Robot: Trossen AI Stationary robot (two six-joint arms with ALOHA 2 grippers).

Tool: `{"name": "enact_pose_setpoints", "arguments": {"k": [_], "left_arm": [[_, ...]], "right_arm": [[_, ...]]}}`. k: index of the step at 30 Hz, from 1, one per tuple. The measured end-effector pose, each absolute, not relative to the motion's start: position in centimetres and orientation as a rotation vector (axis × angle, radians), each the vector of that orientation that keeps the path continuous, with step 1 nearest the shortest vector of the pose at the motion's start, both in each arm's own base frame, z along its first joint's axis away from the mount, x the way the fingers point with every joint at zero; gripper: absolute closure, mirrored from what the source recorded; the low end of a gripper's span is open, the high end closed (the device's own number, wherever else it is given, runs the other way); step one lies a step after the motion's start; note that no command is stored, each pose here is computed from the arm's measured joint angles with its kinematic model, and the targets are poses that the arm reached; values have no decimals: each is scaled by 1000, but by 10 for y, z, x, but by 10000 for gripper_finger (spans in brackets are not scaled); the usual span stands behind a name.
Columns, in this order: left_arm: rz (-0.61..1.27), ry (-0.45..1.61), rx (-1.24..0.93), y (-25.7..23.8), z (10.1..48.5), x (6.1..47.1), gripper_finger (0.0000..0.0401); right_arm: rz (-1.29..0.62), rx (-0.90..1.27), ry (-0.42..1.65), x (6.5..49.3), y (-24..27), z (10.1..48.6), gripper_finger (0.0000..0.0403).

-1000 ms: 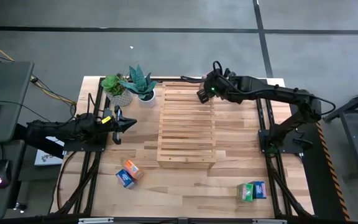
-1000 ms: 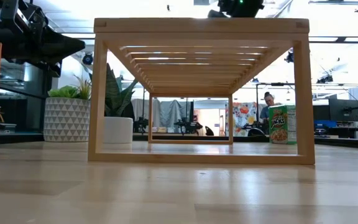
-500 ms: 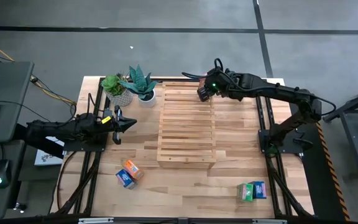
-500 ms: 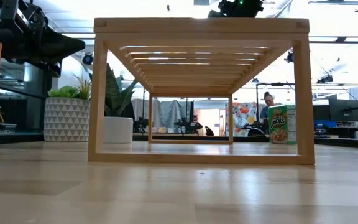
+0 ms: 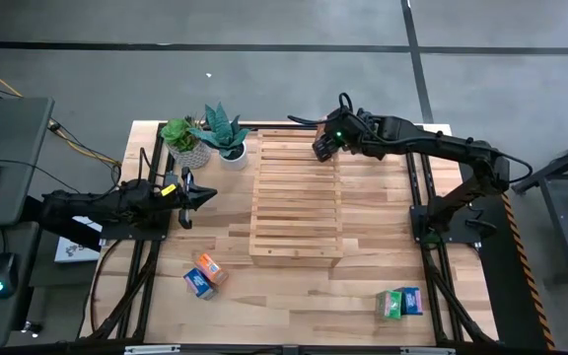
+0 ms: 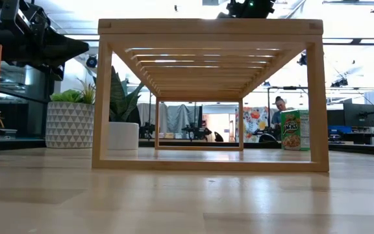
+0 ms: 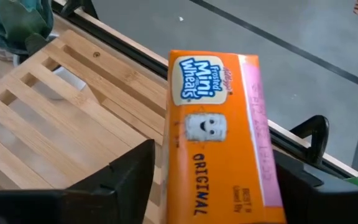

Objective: Stack cereal on shelf
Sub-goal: Put the top right orange cereal box on the shelf

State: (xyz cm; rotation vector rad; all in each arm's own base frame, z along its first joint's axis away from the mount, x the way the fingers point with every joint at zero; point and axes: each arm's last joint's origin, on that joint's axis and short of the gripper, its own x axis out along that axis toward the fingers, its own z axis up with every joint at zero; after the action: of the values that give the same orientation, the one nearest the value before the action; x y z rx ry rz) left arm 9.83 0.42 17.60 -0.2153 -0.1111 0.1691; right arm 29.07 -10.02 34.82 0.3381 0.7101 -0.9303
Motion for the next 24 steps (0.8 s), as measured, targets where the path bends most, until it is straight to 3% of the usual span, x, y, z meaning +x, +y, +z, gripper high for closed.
{"name": "enact_pose_setpoints", "arguments": {"k": [11,24], "left_arm": [[169,-111,-216,4,176,98,398],[169,-112,-215,4,176,98,398]], "right_arm": [[-837,306,736,286,-97,354,163],[-765,302,761,248,-84,378,162]]}}
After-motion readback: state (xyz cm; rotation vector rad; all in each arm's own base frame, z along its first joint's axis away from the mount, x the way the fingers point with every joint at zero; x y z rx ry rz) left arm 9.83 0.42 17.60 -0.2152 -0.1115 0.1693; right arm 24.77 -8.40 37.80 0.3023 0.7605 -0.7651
